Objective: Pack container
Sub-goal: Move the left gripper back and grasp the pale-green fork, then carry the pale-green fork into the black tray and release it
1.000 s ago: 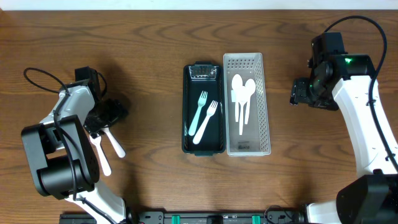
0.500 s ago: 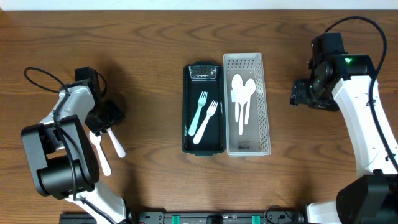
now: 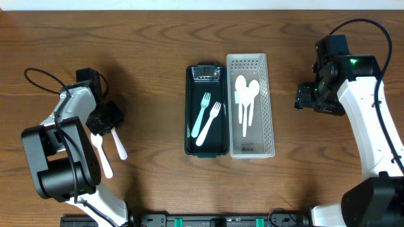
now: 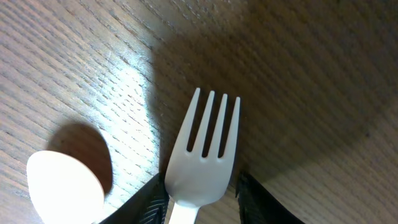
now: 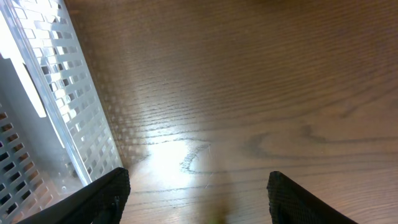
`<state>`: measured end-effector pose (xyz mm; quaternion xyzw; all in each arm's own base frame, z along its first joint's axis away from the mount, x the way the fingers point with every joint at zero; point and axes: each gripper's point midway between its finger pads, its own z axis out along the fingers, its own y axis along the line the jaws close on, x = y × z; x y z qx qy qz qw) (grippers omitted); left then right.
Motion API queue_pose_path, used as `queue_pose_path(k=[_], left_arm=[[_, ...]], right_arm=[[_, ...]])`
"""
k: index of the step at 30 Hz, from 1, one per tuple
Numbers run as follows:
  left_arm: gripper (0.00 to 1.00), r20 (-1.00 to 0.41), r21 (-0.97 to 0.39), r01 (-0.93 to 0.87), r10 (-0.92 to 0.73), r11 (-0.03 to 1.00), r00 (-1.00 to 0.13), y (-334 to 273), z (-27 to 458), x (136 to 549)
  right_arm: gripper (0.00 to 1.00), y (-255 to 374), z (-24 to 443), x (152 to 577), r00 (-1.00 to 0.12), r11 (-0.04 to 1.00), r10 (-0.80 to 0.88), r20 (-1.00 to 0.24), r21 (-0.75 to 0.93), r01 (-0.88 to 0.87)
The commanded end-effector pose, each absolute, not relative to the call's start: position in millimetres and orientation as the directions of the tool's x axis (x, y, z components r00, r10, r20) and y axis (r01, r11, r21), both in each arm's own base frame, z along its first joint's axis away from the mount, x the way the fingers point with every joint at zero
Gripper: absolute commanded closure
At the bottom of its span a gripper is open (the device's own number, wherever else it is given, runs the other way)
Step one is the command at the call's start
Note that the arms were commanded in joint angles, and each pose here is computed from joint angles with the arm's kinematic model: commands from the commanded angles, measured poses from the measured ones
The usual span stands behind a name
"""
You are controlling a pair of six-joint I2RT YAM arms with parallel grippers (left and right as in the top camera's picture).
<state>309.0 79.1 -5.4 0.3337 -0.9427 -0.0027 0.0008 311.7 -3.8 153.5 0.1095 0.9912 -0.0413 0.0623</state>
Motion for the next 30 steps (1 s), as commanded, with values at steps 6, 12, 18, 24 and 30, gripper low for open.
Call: queue_pose_path(k=[6,12,18,24,30], left_arm=[[0.69,0.01,0.058,-0.632,-0.633,0.773,-0.774,85.8,-11.5,299.3],[0.7,0.01,0.058,-0.616,-0.618,0.785,-0.786,85.9,-11.4,299.5],[0.75,-0.004,0.083,-0.583,-0.585,0.808,-0.811,91.3,-11.1,299.7],[0.8,-0.011,0.09,-0.583,-0.585,0.807,-0.811,93.1,-11.0,300.3],[0.81,-0.015,0.094,-0.583,-0.584,0.807,-0.811,93.9,-10.5,300.5]], right_arm=[[0.26,-5.2,151.3,310.4,-0.972,0.974,0.203,-0.121,-0.074,0.213],[0.26,-5.1,151.3,310.4,-0.972,0.974,0.203,-0.121,-0.073,0.213],[0.26,-5.1,151.3,310.4,-0.972,0.974,0.204,-0.121,-0.073,0.213],[0.26,-5.1,151.3,310.5,-0.972,0.974,0.203,-0.122,-0.073,0.213],[0.26,-5.1,151.4,311.7,-0.971,0.974,0.203,-0.126,-0.072,0.213]])
